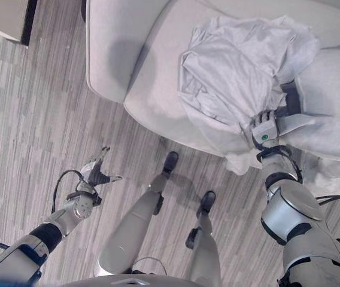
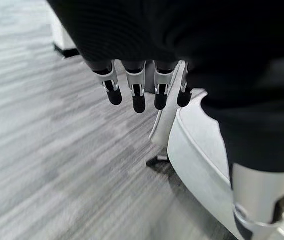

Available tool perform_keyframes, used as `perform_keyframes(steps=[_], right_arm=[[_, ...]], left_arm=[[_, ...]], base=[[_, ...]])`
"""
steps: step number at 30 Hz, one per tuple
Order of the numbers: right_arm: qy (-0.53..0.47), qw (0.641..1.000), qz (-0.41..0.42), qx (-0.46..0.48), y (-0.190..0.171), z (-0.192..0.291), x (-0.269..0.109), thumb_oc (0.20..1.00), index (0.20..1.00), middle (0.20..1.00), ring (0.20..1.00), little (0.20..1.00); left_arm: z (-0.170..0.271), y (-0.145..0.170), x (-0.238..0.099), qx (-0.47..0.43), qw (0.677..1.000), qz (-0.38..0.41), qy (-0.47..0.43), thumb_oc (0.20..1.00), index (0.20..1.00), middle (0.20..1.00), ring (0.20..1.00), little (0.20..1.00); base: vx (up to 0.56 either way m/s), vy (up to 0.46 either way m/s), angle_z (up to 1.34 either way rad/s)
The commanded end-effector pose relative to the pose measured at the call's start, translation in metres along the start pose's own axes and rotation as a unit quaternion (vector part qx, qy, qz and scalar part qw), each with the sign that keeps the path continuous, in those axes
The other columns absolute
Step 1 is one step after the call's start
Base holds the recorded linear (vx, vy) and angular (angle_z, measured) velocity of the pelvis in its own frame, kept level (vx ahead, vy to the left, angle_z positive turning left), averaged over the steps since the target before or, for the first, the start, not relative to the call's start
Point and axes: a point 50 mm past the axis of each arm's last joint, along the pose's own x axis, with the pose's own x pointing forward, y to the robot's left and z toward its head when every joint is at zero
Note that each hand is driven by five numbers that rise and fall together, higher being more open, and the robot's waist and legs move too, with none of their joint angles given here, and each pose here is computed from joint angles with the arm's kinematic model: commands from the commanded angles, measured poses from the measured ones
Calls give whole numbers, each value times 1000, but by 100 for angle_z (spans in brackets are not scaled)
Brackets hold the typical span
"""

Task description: Hang the clothes on the sofa on the clothes rack.

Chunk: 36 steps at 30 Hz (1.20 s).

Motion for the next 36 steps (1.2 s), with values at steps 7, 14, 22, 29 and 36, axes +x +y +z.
perform_keyframes(steps=[7,14,22,29,36], right_arm=[[-32,990,137,-5,52,17,-36,200,200,200,200,200],[-15,988,118,103,44,48,-42,200,200,200,200,200],[172,843,112,497,14,57,-25,200,200,200,200,200],[206,500,108,834,-58,114,-14,200,200,200,200,200],[174,167,120,963,-114,149,-23,200,200,200,200,200]], left_arm=[[-15,13,-6,45,999,25,2,1000,1000,1000,1000,1000],[-17,-3,-16,39,999,-4,17,1000,1000,1000,1000,1000],[-19,-15,-28,18,999,-28,39,1000,1000,1000,1000,1000],[-44,-12,-25,-1,990,-13,142,1000,1000,1000,1000,1000],[-23,-21,-17,-18,993,-33,108,1000,1000,1000,1000,1000]], base=[[3,-15,10],[-12,-41,0],[-8,-1,-2],[-8,-28,-8],[3,-19,-2]])
